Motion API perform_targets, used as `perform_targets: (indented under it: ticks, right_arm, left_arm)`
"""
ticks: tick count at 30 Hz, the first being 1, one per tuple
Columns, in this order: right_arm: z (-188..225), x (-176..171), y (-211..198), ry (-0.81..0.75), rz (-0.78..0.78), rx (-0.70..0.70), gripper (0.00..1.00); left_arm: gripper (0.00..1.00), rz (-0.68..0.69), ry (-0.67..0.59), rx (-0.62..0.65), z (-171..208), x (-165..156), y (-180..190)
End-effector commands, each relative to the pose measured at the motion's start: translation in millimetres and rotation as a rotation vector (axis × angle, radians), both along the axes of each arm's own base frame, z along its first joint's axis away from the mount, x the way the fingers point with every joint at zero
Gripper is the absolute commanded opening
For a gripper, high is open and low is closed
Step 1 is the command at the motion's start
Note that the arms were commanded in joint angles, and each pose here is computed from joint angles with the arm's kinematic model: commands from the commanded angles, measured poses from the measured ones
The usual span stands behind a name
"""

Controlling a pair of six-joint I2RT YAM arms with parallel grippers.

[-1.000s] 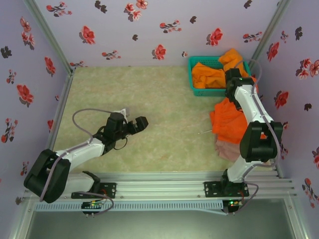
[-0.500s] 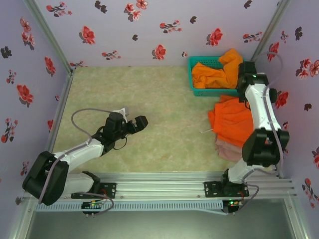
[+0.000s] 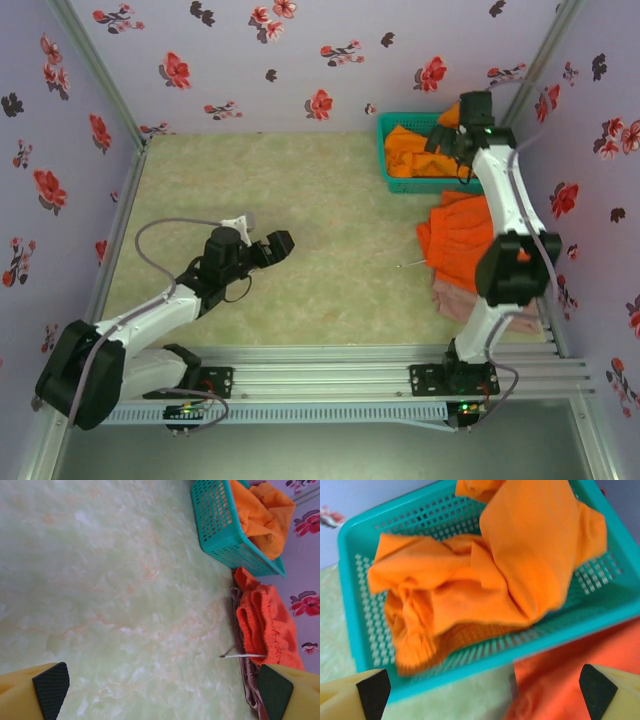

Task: Fold and stack the shorts

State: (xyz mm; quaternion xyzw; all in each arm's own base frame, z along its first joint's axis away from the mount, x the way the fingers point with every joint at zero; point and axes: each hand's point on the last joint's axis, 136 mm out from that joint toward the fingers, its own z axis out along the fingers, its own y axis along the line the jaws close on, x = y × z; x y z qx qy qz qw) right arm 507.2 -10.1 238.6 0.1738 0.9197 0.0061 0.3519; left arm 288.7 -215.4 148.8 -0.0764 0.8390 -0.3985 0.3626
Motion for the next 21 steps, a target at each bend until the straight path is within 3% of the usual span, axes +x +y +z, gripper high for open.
perform_targets:
  ticks: [1, 8, 12, 14, 18, 21]
  right_arm:
    - [-16, 23, -17, 0.051, -0.068, -0.083, 0.99]
    - [-69, 66, -37, 0.159, -0.112, -0.208, 0.99]
    - [-107, 75, -34, 0.217, -0.089, -0.205, 0.99]
    - [-120, 78, -27, 0.235, -0.060, -0.165, 0.86]
    - [-117, 81, -14, 0.215, -0.046, -0.089, 0.36]
    - [-86, 84, 0, 0.141, -0.029, -0.021, 0.07]
  left_arm:
    - [0.99, -0.012, -0.017, 0.033, 2, -4, 5]
    - [0.99, -0.001, -0.020, 0.048, 5, -10, 13]
    - [0.99, 0.008, -0.022, 0.049, 5, -12, 17]
    - [0.99, 0.012, -0.022, 0.048, 5, -13, 19]
    - [0.99, 0.016, -0.021, 0.045, 6, -14, 20]
    - [1.00, 0.026, -0.024, 0.046, 6, -14, 23]
